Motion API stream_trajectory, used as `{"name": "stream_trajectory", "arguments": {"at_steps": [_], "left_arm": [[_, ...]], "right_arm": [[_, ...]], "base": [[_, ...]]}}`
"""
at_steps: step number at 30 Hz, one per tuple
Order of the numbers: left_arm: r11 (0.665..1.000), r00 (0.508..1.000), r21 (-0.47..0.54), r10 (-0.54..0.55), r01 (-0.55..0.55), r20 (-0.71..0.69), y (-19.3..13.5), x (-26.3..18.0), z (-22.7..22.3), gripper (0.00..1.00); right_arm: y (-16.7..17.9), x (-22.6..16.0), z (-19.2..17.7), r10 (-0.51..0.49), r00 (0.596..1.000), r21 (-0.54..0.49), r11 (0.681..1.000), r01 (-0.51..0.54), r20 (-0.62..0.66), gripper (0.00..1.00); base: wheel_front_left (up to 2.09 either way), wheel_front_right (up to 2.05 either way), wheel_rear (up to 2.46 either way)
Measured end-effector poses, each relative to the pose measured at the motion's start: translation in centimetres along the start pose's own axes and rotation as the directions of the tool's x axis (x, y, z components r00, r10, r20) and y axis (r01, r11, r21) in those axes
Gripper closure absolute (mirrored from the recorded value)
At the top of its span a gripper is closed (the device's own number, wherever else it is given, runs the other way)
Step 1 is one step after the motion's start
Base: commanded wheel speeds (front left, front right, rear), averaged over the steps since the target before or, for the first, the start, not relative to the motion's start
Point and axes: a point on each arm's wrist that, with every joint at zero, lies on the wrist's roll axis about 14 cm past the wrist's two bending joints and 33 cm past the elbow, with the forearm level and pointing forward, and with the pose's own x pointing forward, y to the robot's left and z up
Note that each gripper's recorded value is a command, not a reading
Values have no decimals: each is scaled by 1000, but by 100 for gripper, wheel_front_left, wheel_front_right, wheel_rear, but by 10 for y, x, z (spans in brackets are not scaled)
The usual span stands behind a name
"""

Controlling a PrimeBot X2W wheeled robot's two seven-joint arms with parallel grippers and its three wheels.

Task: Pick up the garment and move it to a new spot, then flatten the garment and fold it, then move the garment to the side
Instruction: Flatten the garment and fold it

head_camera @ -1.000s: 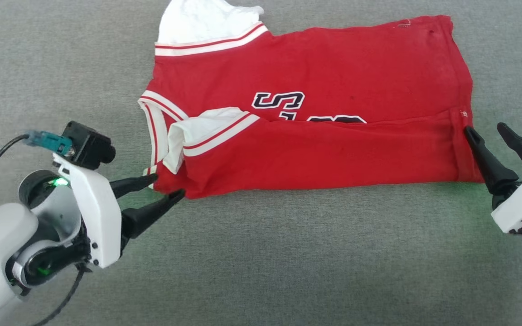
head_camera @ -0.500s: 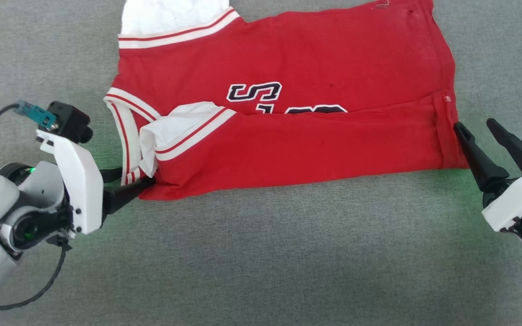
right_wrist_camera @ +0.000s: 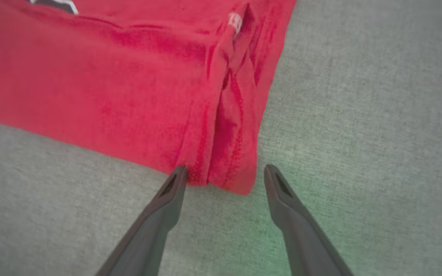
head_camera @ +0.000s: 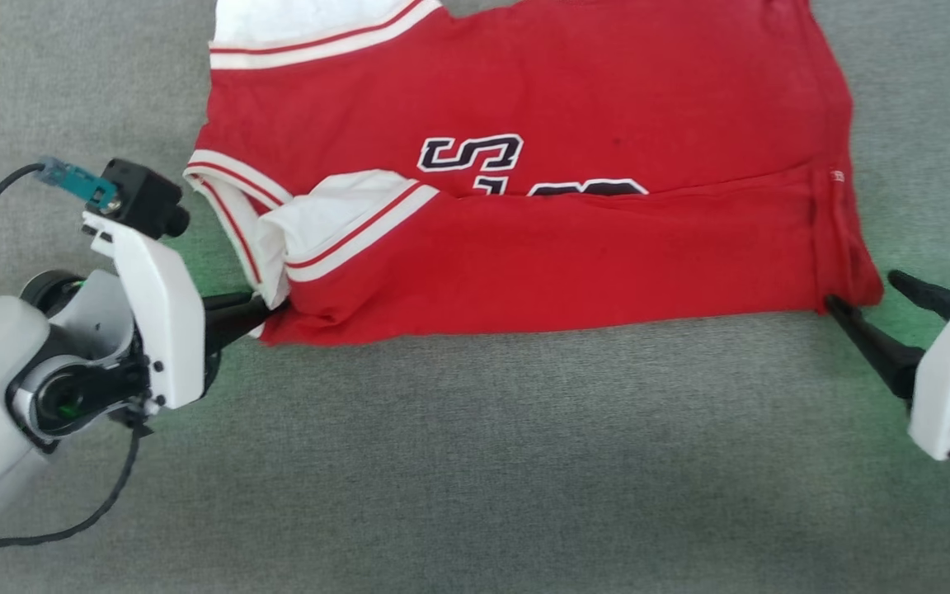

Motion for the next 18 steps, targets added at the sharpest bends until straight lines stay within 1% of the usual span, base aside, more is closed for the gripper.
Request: {"name": "stream_trajectory", "arguments": {"at_steps": [2,4,9,10,12,18], "left_arm": [[1000,1000,1,-12,12,13,-2,2,1,100],[1000,999,0,-25,25,30,-5,4,2,100],[999,998,-16,-31,32,58,-7,7,1,100],[999,997,-19,-30,32,64,-7,7,1,100],[999,997,-25,-29,31,73,-7,6,1,100],[999,993,-33,-35,39,116,-14,2,1,100]], "right_arm": [[-2,2,-5,1,998,-45,999,-4,-70,0],[2,10,-6,22,990,-61,998,-31,-138,0],[2,25,-5,30,981,-65,997,-43,-190,0],[2,27,-7,30,979,-64,997,-44,-202,12],[4,29,-8,34,975,-74,996,-51,-218,100],[4,29,-5,37,979,-71,996,-53,-201,100]], "base": [[0,0,0],[0,0,0],[0,0,0],[0,0,0],[0,0,0],[0,0,0]]}}
